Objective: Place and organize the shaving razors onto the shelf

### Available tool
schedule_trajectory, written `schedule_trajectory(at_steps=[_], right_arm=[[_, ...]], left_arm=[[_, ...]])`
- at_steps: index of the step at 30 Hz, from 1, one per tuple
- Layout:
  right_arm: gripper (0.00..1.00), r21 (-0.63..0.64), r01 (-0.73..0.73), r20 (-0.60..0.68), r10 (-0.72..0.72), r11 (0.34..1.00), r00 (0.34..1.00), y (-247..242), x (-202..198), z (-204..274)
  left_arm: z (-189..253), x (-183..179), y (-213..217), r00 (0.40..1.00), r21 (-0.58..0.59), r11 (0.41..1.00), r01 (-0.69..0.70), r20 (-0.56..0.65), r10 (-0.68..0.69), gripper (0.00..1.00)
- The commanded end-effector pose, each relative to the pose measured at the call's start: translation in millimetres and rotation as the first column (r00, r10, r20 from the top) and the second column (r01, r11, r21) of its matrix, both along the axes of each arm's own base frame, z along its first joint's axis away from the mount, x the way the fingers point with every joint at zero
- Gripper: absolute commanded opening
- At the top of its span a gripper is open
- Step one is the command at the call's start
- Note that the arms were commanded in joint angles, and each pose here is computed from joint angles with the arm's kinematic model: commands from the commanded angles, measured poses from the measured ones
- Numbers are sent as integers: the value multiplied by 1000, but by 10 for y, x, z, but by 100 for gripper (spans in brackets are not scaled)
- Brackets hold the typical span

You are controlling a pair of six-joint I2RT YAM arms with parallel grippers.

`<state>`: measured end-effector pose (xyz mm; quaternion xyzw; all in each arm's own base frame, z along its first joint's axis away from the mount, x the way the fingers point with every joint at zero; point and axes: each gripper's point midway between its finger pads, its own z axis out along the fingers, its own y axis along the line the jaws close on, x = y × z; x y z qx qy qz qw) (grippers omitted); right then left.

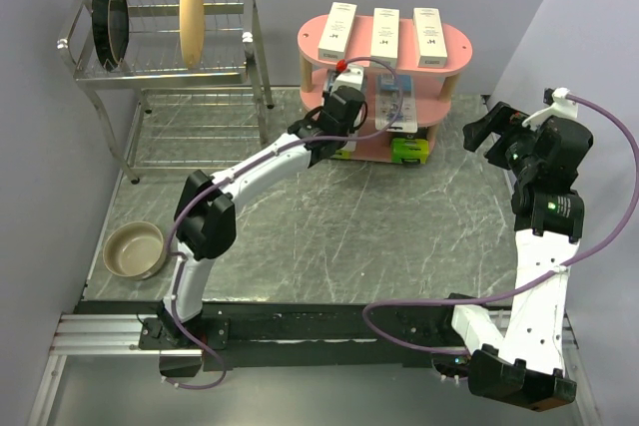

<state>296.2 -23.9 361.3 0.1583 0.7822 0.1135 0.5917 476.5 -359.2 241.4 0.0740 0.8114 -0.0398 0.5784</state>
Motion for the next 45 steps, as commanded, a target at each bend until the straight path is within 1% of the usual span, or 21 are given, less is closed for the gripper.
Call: schedule_trajectory(at_steps=[1, 3, 6, 10, 11, 19, 21, 22, 24, 25, 27, 28, 31, 37, 38, 40, 41, 42, 43, 44, 45], right_arm=[[98, -16, 11, 82, -10, 1000, 997, -25, 0, 260], [98, -16, 11, 82, -10, 1000, 997, -27, 5, 259], [98, -14, 9, 87, -7, 1000, 996, -19, 2, 280], [98, -14, 7, 84, -6, 1000, 996, -20, 10, 271], [98, -13, 6, 84, -5, 1000, 996, -16, 10, 272], [98, -6, 0, 77, 0, 1000, 997, -5, 10, 232], [98, -10, 3, 78, -2, 1000, 997, -12, 7, 241], [98, -10, 3, 77, -2, 1000, 997, -13, 9, 240], [98, -9, 1, 75, 0, 1000, 997, -9, 4, 234], [98, -9, 2, 75, -2, 1000, 997, -11, 4, 234], [98, -9, 2, 75, -2, 1000, 997, -10, 1, 232], [98, -9, 2, 75, -2, 1000, 997, -8, -7, 230], [98, -5, -3, 77, 3, 1000, 997, 6, -13, 224], [98, 2, -9, 81, 9, 1000, 997, 20, -22, 226], [98, 3, -9, 84, 9, 1000, 996, 23, -30, 234], [98, 1, -7, 88, 7, 1000, 996, 23, -46, 238], [98, 2, -9, 87, 9, 1000, 996, 29, -51, 227], [98, 2, -4, 88, 4, 1000, 996, 19, -56, 225], [98, 3, -5, 92, 5, 1000, 996, 28, -74, 233], [98, 4, -5, 88, 5, 1000, 996, 30, -82, 209], [98, 7, -2, 84, 1, 1000, 996, 22, -83, 187]], left_arm=[[432, 193, 24, 992, -57, 998, -33, 118, 39, 1], [418, 218, 18, 991, -50, 998, -36, 126, 42, 1], [439, 254, 1, 989, -49, 998, -38, 141, 45, 5], [507, 291, -36, 986, -61, 998, -34, 160, 44, 6], [499, 299, -50, 986, -57, 998, -29, 162, 38, 8], [431, 366, -121, 985, -35, 999, -14, 174, 20, 8], [384, 397, -129, 984, -28, 999, -17, 176, 22, 9], [392, 407, -126, 984, -29, 999, -23, 178, 28, 13], [402, 419, -126, 982, -33, 999, -29, 183, 35, 18], [423, 422, -126, 982, -38, 999, -31, 187, 37, 25], [483, 414, -120, 980, -51, 998, -31, 194, 40, 33], [499, 409, -116, 980, -53, 998, -31, 195, 41, 42], [586, 369, -123, 980, -72, 997, -18, 196, 31, 55], [751, 239, -113, 980, -89, 996, 7, 197, 11, 57], [853, 190, -85, 979, -103, 995, 11, 202, 10, 57], [821, 77, -95, 984, -96, 995, 41, 179, -23, 56], [976, -48, -77, 982, -122, 991, 57, 187, -33, 56], [880, -128, -52, 986, -107, 992, 65, 161, -47, 56], [908, -204, -36, 987, -115, 991, 71, 155, -53, 57], [1114, -355, -7, 983, -150, 985, 90, 171, -64, 58], [1039, -441, -1, 985, -136, 985, 106, 153, -84, 59]])
